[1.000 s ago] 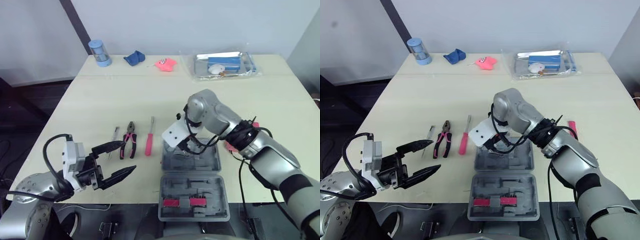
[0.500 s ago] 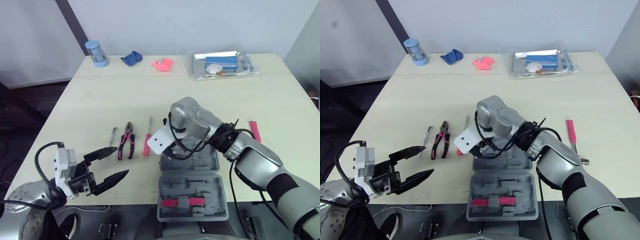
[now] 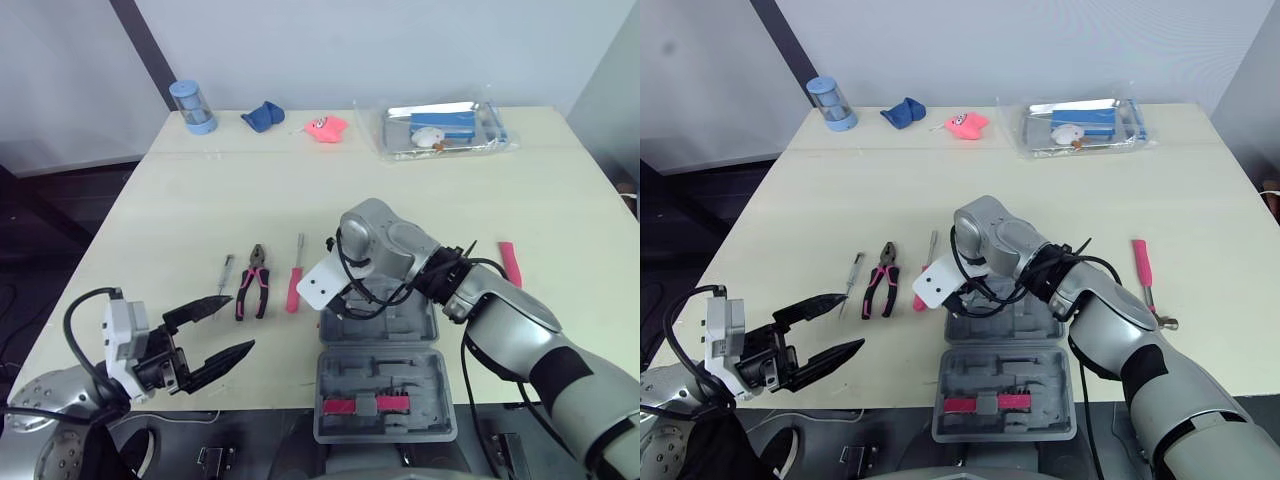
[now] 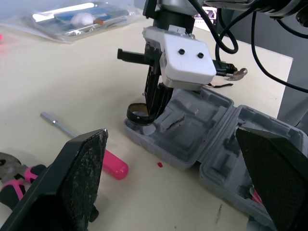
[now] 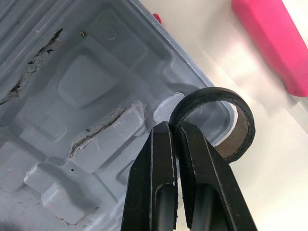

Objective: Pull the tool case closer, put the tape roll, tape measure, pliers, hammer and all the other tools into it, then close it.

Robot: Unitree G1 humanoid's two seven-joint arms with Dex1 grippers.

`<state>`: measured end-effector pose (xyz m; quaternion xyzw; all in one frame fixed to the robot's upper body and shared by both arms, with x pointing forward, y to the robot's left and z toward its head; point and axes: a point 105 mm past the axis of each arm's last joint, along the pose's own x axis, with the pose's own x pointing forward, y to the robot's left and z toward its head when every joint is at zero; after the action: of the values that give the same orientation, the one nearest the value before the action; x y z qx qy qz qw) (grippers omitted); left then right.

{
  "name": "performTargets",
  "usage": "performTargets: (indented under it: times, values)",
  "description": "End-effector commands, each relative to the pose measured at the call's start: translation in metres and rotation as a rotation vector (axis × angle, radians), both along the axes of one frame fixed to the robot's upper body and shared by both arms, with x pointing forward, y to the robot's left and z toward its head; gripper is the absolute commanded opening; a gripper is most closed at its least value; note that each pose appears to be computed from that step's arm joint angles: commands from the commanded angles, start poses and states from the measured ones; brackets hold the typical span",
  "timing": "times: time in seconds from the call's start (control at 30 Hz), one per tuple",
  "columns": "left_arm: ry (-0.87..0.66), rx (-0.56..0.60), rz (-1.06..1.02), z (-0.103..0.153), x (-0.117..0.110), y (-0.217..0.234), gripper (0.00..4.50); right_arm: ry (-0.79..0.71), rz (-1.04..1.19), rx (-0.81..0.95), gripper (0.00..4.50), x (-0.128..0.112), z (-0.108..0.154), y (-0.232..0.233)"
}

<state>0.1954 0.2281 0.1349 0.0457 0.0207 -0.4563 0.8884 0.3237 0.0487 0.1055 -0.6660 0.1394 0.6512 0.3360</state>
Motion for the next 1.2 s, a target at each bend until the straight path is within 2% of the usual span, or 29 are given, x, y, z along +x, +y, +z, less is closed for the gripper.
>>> performTargets:
  times: [0.03,0.57,0.67,0.73,0.8,0.83,0.87,0.93,0.97,1.2]
  values:
    - [-0.038,0.031,0.007,0.007,0.001,0.003,4.50,0.000,0.034,0.012,0.07,-0.007,0.001,0.005]
    - [-0.036,0.037,0.022,0.004,0.003,0.008,4.50,-0.028,0.028,0.027,0.07,-0.001,-0.001,0.008]
    - [-0.030,0.038,0.025,0.003,0.003,0.008,4.50,-0.025,0.030,0.028,0.91,-0.001,-0.001,0.008]
    - [-0.031,0.040,0.027,0.003,0.004,0.009,4.50,-0.020,0.032,0.024,1.99,-0.002,-0.002,0.007]
    - [-0.034,0.039,0.028,0.003,0.005,0.009,4.50,-0.016,0.033,0.031,2.87,-0.003,-0.002,0.009]
    - [-0.034,0.038,0.028,0.003,0.005,0.008,4.50,-0.016,0.032,0.034,3.18,-0.003,-0.002,0.009]
    - [-0.034,0.038,0.028,0.003,0.006,0.008,4.50,-0.016,0.033,0.033,3.74,-0.003,-0.002,0.009]
    - [-0.034,0.036,0.025,0.003,0.006,0.008,4.50,-0.020,0.026,0.042,4.33,-0.002,0.000,0.010]
    - [-0.034,0.036,0.024,0.003,0.006,0.008,4.50,-0.022,0.021,0.048,4.46,-0.001,0.001,0.010]
    - [-0.030,0.033,0.022,0.002,0.007,0.008,4.50,0.008,-0.012,0.088,4.46,-0.001,0.018,0.005]
